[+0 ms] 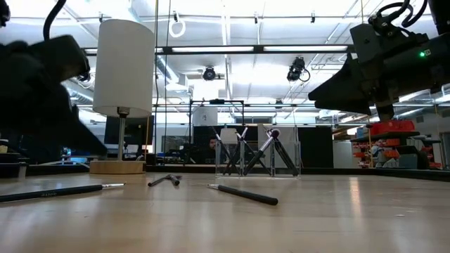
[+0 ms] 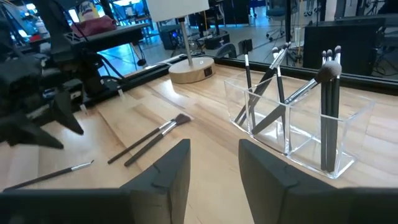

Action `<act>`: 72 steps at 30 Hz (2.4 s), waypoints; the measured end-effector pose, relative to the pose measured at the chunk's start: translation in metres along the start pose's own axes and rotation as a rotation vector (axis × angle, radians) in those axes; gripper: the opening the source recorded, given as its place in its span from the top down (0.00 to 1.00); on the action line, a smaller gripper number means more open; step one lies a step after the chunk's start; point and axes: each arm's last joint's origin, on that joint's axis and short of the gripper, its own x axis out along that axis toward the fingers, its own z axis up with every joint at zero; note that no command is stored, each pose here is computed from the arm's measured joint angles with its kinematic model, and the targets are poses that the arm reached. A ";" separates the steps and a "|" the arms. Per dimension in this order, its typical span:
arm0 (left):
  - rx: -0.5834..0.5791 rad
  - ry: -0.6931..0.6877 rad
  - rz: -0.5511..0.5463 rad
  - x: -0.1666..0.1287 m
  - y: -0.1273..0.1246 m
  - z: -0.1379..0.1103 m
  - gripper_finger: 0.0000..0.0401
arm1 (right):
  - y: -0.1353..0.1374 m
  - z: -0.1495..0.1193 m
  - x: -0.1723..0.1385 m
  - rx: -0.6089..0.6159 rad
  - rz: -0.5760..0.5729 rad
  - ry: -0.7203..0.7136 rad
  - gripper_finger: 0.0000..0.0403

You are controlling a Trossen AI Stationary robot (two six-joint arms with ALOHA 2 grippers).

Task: Put items in baskets/containers
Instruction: Put the black liner brush into the transparent organizer

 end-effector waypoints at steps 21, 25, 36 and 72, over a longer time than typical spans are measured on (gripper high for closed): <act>0.003 -0.077 -0.051 0.005 -0.020 -0.063 0.56 | 0.004 -0.001 -0.001 0.175 0.114 0.071 0.66; 0.027 -0.114 -0.052 0.000 -0.018 -0.078 0.56 | 0.005 0.000 -0.001 0.213 0.125 0.069 0.66; 0.104 -0.174 -0.044 -0.009 0.019 -0.103 0.62 | 0.011 0.000 -0.008 0.292 0.186 0.087 0.66; 0.022 0.138 -0.184 -0.019 0.018 -0.049 0.98 | 0.010 0.003 -0.006 0.236 0.162 0.043 0.66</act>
